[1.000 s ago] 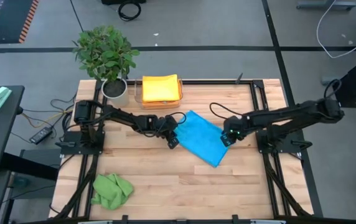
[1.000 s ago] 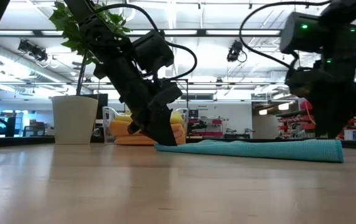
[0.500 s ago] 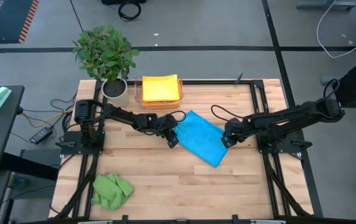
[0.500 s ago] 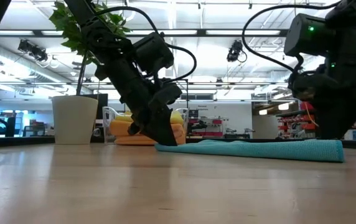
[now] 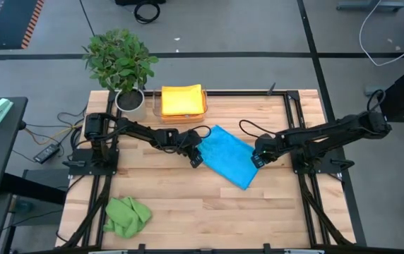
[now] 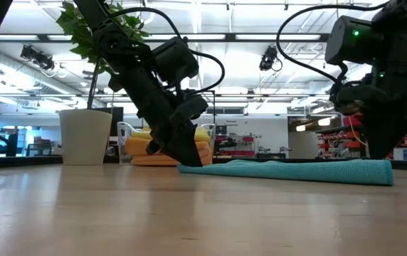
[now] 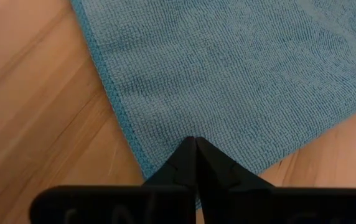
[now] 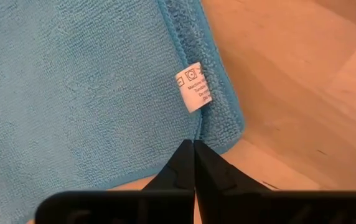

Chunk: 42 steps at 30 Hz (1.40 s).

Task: Fold microfiber towels
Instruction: Fold the blue microfiber cloth

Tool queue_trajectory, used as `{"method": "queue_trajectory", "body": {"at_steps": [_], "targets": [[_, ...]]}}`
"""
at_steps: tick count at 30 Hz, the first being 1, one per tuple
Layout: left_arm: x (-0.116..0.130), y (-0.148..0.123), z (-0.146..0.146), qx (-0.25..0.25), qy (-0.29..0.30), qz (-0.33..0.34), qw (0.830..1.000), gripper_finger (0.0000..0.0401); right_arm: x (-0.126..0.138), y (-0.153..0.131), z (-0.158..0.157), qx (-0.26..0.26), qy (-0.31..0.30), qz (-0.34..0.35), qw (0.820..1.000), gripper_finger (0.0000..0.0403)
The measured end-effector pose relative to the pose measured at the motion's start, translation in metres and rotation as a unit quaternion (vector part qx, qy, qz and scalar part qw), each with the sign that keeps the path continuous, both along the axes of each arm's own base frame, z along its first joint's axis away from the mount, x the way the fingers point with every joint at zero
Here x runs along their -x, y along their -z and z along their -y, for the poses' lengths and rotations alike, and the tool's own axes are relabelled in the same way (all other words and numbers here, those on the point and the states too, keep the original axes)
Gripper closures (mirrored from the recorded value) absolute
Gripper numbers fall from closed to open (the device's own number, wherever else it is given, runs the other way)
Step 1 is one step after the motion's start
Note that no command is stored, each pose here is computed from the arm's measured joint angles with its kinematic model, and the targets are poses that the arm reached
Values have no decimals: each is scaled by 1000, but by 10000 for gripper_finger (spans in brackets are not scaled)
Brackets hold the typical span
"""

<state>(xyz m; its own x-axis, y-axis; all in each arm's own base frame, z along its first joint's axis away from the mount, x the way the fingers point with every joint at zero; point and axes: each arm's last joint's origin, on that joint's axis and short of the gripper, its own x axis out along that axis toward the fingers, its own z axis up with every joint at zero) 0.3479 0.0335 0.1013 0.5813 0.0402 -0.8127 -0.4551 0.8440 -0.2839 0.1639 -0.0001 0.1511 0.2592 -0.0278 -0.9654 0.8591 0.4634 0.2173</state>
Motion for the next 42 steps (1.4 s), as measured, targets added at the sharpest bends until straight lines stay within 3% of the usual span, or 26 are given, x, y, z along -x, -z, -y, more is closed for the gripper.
{"method": "queue_trajectory", "body": {"at_steps": [7, 14, 22, 30, 36, 42], "targets": [[0, 0, 0, 0, 0, 0, 1000, 374, -1, -19, 1, 22, -5, 7, 1000, 400], [0, 0, 0, 2, 0, 0, 1000, 390, -1, -33, 2, 37, -3, -4, 999, 401], [0, 0, 0, 3, 1, 0, 1000, 380, 9, -32, 4, 65, 20, -59, 996, 402], [0, 0, 0, 10, -9, 2, 1000, 375, 13, -13, 6, 34, 21, -51, 998, 399], [-3, -2, 0, 12, -8, 20, 1000, 390, 13, -14, 11, 67, 40, -54, 996, 354], [-4, -3, 0, 24, -24, 30, 999, 384, 5, -39, 17, 74, 45, -43, 995, 280]]}}
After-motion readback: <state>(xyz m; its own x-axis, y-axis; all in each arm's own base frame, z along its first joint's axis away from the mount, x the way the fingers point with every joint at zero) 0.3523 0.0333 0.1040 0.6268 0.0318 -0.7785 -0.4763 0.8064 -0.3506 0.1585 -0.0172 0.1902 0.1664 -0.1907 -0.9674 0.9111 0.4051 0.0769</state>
